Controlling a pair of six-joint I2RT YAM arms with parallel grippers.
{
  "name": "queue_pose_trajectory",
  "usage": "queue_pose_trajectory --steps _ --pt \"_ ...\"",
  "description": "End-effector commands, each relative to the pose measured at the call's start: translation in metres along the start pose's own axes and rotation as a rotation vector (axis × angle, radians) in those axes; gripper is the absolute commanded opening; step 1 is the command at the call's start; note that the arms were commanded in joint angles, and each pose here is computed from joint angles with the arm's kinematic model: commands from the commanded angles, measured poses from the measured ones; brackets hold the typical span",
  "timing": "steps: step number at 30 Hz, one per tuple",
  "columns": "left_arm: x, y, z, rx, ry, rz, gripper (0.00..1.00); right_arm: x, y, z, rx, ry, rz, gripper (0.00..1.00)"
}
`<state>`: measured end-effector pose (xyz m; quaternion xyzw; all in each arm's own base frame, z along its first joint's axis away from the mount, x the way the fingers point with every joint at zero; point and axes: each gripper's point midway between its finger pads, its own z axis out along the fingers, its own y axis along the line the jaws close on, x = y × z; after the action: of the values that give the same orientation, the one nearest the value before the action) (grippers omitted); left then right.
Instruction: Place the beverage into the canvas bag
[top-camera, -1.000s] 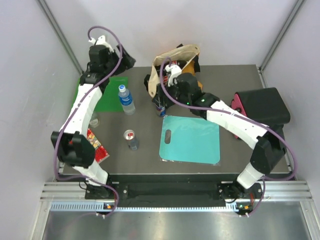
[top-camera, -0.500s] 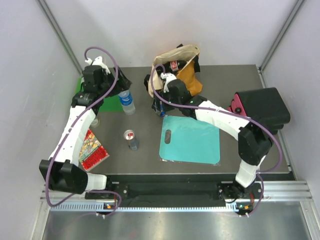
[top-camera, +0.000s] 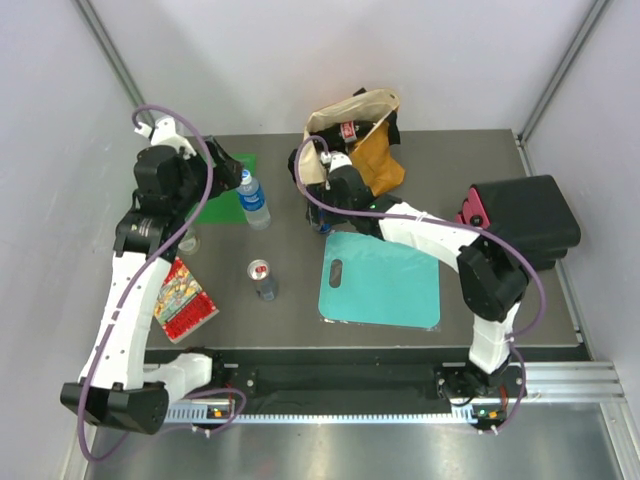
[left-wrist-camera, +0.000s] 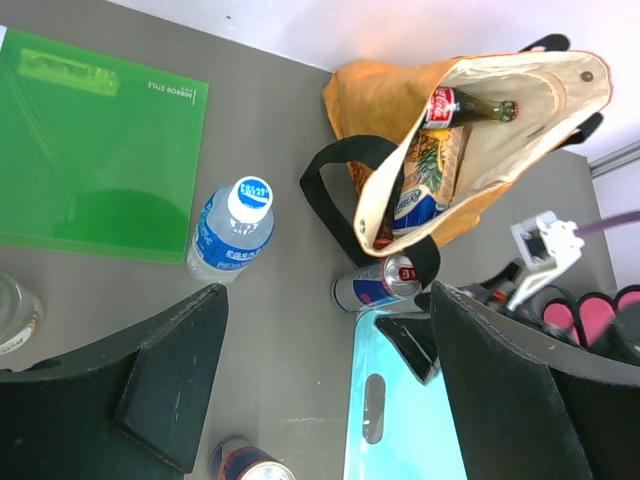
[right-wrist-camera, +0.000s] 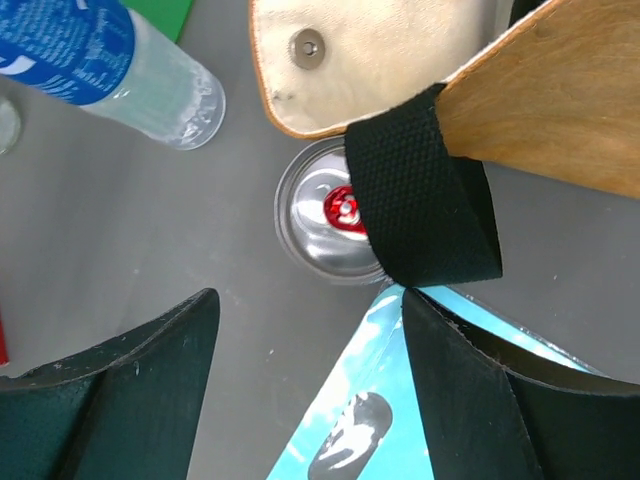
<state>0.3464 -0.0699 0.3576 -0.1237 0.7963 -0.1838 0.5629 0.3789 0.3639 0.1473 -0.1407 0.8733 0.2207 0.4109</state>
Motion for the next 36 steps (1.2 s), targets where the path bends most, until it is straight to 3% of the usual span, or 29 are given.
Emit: queue_pose_trajectory --steps 1,7,20,23,27,36 --pt "-0.001 -0.001 -0.011 0.012 -0.021 0.000 0.86 -0.029 0.008 0.009 0.025 -0.117 0.017 0.75" --pt "0.007 0.002 -0.017 0.010 -0.010 -0.004 0.86 -0.042 0.010 0.017 0.022 -0.177 0.013 0.79" --pt "0.008 -0.006 -0.028 0.062 -0.018 -0.017 0.87 -0.038 0.001 0.038 0.075 -0.173 0.018 0.75" --pt "0.008 -0.004 -0.028 0.055 -0.025 -0.013 0.87 -0.035 0.000 0.034 0.080 -0.163 0.003 0.63" --pt "0.008 -0.003 -0.028 0.047 -0.027 -0.007 0.87 -0.040 0.001 0.016 0.060 -0.181 -0.008 0.38" --pt "0.025 0.004 -0.013 0.044 -0.003 -0.020 0.86 -0.054 0.028 -0.037 -0.096 -0.187 -0.039 0.06"
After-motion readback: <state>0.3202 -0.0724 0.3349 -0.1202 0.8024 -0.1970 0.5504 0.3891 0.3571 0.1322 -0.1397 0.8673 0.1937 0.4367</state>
